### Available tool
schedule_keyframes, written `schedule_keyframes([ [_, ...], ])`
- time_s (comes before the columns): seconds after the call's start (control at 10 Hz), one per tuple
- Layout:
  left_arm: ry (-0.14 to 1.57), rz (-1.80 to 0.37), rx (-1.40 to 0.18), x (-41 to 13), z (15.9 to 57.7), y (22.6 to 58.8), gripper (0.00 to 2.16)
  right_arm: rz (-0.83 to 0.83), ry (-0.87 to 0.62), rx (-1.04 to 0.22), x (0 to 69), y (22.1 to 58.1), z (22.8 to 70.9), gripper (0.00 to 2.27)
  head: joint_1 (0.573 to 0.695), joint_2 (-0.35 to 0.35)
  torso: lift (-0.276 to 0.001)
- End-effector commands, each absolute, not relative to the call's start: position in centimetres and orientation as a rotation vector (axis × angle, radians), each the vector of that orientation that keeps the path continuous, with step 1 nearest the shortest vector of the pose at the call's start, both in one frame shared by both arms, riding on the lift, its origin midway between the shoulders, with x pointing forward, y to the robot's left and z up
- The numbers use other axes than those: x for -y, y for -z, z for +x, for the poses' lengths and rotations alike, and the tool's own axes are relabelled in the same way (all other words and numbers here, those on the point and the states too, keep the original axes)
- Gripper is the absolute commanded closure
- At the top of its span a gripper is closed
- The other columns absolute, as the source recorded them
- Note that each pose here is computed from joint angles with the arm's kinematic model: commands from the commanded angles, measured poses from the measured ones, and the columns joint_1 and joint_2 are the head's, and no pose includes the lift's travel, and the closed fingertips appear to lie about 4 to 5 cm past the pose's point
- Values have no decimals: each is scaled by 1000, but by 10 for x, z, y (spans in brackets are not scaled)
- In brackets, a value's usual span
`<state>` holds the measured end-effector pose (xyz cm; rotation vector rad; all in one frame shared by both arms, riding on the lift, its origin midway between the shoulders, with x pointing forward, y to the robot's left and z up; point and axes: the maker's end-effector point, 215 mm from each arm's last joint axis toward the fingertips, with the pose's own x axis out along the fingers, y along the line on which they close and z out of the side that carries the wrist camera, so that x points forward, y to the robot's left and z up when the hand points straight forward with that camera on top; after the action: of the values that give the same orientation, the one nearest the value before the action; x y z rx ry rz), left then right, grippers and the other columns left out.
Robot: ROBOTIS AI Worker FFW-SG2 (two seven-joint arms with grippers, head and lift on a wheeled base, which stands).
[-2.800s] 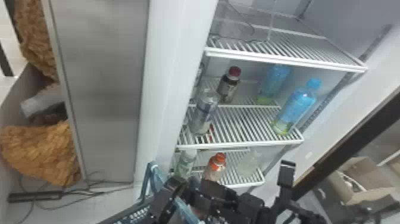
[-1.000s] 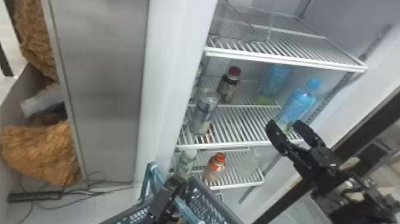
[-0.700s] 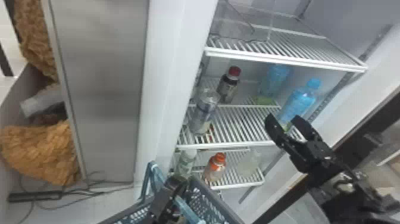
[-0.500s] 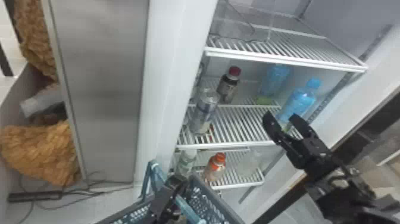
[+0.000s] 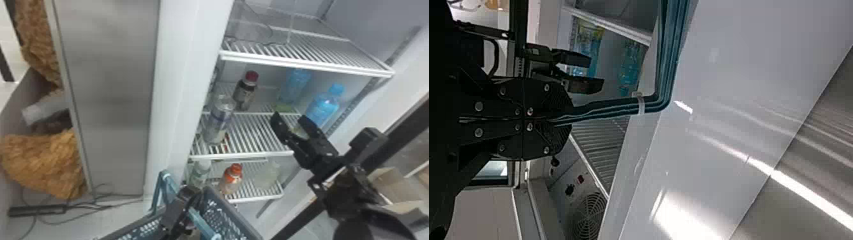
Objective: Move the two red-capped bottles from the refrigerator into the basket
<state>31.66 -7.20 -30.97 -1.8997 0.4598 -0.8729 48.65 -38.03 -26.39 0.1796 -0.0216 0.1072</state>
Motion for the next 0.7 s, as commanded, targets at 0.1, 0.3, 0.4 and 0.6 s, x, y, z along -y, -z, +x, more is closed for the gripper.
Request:
schedule_keyframes([
  [0.1, 879, -1898, -462, 73, 317, 309, 1204, 188, -116, 27, 372, 266, 515, 96, 695, -350, 0],
  [0.3, 879, -1898, -462, 73, 317, 309, 1204, 188, -119, 12, 367, 274, 539, 93, 695, -350, 0],
  [0.4, 879, -1898, -462, 73, 317, 309, 1204, 190, -120, 4, 365, 278, 551, 91, 695, -350, 0],
  [0.6, 876, -1897, -465, 72, 316, 310, 1204, 185, -119, -9, 362, 283, 572, 90, 695, -350, 0],
])
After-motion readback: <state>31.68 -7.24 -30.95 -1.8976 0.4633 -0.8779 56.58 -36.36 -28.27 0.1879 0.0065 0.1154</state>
